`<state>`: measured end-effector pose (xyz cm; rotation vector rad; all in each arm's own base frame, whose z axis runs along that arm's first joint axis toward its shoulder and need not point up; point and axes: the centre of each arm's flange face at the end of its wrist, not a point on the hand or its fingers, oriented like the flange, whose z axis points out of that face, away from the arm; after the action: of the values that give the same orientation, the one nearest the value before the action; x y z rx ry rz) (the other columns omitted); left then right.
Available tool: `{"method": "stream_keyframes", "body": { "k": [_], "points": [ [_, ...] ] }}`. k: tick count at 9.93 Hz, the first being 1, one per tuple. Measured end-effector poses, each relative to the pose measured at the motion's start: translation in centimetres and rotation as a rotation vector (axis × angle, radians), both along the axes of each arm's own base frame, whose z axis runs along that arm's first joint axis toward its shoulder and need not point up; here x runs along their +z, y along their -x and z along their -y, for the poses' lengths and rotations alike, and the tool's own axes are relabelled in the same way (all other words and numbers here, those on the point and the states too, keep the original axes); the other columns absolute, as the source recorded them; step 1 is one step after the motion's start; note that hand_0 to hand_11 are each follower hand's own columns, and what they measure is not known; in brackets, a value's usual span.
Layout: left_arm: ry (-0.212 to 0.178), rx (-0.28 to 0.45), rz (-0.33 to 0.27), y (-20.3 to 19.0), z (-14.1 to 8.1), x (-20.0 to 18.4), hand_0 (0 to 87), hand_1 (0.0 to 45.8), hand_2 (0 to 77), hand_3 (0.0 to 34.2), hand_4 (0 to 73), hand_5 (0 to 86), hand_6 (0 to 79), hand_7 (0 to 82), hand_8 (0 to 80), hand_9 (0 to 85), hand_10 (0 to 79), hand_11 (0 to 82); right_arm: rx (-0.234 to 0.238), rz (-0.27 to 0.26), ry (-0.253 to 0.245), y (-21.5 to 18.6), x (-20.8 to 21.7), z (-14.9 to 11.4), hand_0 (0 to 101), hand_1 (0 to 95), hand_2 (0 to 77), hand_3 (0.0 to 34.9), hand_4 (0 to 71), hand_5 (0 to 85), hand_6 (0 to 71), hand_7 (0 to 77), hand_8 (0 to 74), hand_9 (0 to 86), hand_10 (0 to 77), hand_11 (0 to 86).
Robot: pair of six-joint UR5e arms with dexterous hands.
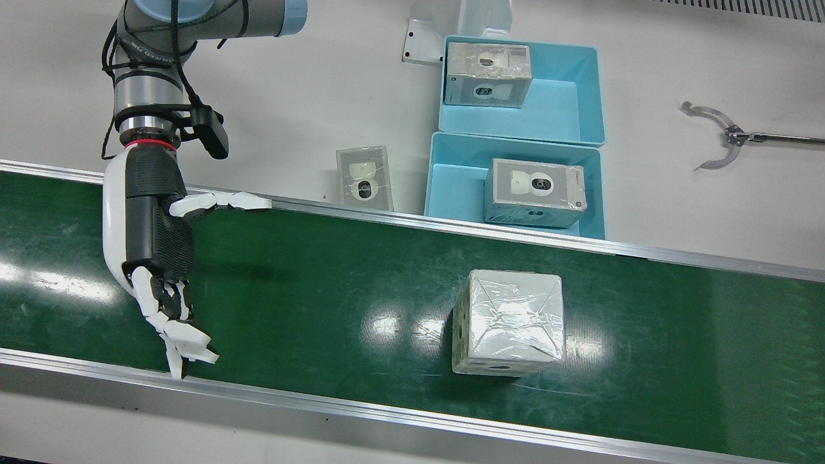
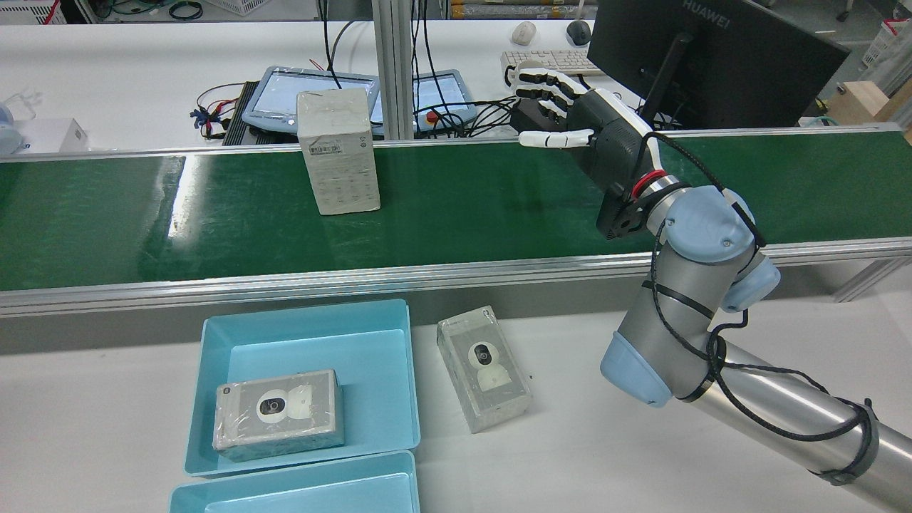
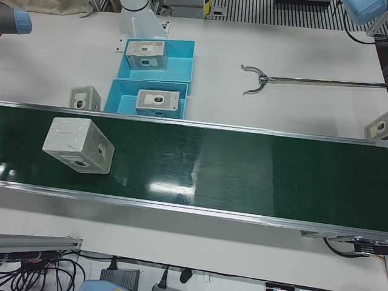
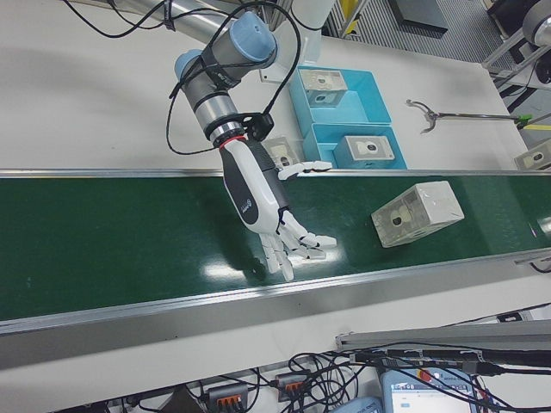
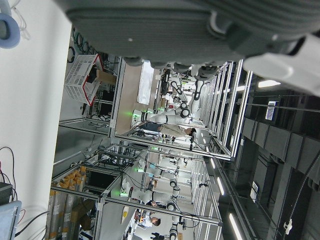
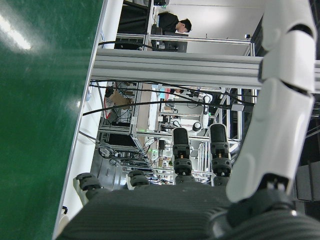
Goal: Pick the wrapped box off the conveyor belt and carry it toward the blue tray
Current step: 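Lower the right hand toward the belt in the path of the box, then close the right hand fingers around the white wrapped box and lift it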
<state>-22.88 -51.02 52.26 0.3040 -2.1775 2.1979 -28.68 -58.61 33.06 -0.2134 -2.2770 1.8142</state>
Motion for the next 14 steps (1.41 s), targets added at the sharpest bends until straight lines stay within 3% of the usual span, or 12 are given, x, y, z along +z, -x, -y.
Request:
{"method": "stream_keyframes", "body": {
  "k": [14],
  "points": [
    [0.000,0.000,0.000,0.0,0.0,0.0,0.0,0.0,1.1,0.0,0.0,0.5,0.0,0.5,0.5,0.0,0.5,0.0,-0.011,0.001,-0.007,2.0,-1.7,1.0,47,15.3,18.0,29.7,9.3,24.0,0.0,26.2,0.0,6.5,2.7,4.9]
  ]
}}
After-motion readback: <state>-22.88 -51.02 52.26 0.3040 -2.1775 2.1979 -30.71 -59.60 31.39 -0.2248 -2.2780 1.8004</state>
